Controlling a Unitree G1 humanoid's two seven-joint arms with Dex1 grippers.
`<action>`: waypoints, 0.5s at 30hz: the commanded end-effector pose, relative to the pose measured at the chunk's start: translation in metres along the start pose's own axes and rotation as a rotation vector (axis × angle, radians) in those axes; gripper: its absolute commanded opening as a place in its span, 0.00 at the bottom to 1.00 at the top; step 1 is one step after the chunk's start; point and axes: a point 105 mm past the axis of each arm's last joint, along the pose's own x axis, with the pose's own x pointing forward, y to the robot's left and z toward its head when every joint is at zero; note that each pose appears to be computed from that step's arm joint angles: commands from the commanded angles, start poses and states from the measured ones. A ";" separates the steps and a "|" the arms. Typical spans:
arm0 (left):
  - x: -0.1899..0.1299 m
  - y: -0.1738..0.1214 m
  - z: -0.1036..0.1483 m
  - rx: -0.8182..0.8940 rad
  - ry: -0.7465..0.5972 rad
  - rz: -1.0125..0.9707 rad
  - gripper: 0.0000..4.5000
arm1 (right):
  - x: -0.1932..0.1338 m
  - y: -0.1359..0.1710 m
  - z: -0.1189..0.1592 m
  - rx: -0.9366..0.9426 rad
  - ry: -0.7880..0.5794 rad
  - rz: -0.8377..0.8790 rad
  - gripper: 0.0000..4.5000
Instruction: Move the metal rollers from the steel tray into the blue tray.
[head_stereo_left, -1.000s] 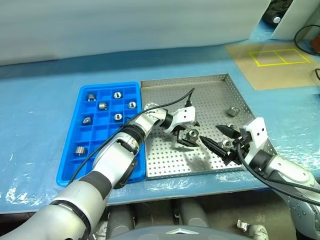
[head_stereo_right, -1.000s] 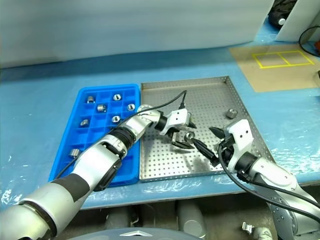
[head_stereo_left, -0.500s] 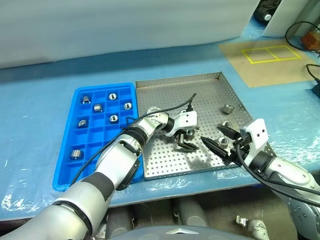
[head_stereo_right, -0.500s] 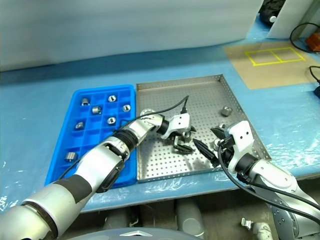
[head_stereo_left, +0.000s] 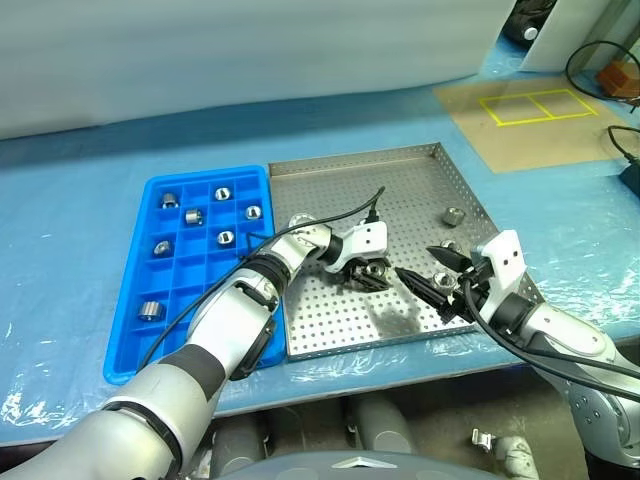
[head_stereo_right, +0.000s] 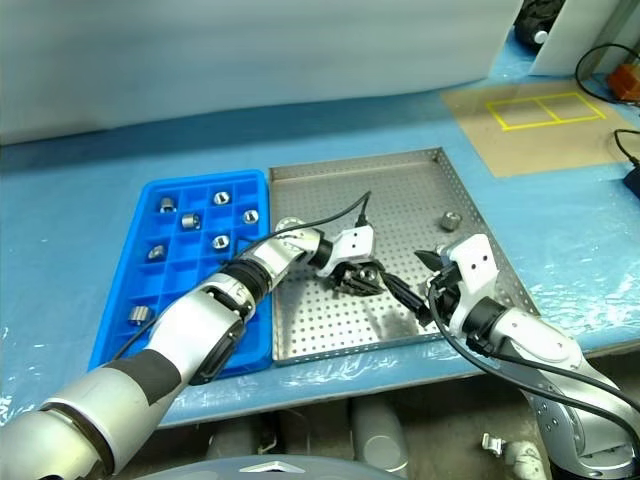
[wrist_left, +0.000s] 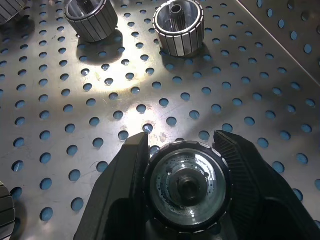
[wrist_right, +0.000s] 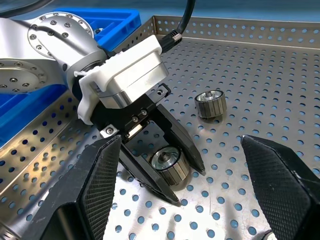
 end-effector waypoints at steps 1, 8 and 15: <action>-0.016 0.016 0.018 0.014 -0.082 0.062 0.38 | 0.005 0.003 0.015 -0.046 -0.045 0.048 0.88; -0.057 0.030 0.043 0.010 -0.226 0.085 0.38 | 0.030 0.002 0.030 -0.073 -0.077 0.154 0.88; -0.102 0.020 0.036 0.035 -0.203 0.120 0.38 | 0.068 0.017 0.047 -0.118 -0.112 0.343 0.88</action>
